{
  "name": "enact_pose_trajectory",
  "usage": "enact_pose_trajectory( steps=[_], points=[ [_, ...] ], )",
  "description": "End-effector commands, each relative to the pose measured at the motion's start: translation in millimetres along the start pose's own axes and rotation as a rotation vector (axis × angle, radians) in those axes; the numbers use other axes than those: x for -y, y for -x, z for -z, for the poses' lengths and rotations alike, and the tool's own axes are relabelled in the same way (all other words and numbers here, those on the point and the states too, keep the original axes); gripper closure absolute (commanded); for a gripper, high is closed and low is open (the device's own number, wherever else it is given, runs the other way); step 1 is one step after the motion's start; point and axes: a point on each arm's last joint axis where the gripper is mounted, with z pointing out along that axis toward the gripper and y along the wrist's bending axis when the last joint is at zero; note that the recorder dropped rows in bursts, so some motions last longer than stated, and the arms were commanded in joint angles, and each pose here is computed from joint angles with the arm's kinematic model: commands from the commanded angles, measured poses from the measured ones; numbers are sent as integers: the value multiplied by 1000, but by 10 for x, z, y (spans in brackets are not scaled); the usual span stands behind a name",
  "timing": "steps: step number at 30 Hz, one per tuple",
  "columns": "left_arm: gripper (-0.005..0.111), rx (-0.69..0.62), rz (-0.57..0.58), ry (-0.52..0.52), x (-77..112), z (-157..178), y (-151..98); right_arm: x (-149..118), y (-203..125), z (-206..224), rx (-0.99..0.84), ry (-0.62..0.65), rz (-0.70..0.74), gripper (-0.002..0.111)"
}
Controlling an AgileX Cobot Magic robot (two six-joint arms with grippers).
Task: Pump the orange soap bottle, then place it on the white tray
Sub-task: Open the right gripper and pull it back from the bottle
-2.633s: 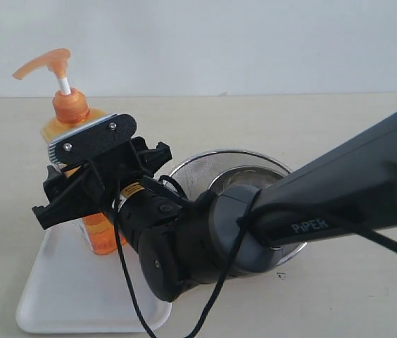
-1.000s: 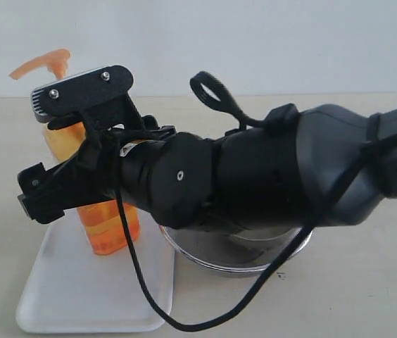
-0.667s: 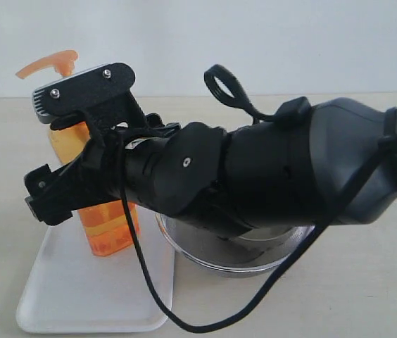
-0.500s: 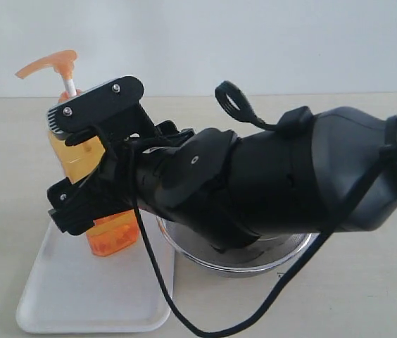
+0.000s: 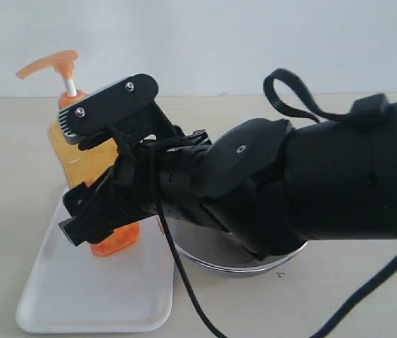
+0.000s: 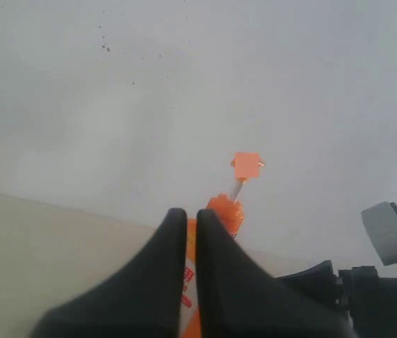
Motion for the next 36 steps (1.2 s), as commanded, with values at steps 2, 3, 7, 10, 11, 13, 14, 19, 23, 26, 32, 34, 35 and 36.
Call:
enact_pose_trajectory(
  steps=[2,3,7,10,11,13,14,19,23,26,32,34,35,36],
  points=[
    [102,0,5,2,-5,3,-8,20,25,257,21,43,-44,51],
    [102,0,5,2,-5,3,-8,21,17,297,19,53,-60,52],
    [102,-4,5,-17,12,3,-12,48,-23,459,22,70,-107,52],
    [102,-6,5,-24,19,3,-13,79,-39,587,34,72,-129,52],
    [102,-6,5,-24,19,3,-13,91,-47,631,38,72,-138,52],
    [102,-7,5,-29,23,3,-14,108,-35,708,53,74,-149,52],
    [102,-8,5,-33,27,3,-15,116,-32,740,59,75,-153,52],
    [102,-9,5,-40,33,3,-16,144,-14,880,89,84,-156,65],
    [102,-10,5,-43,36,4,-17,141,-26,884,87,87,-139,92],
    [102,-9,14,-39,33,3,-16,147,-25,884,88,81,-139,108],
    [102,-12,45,-40,31,3,-23,212,-50,877,94,9,-90,108],
    [102,-9,45,-27,19,2,-20,248,-104,870,83,-31,-47,108],
    [102,-15,46,-19,15,-6,-24,260,-138,866,74,-44,-41,108],
    [102,-29,46,-11,11,-22,-35,271,-163,862,67,-49,-38,108]
  ],
)
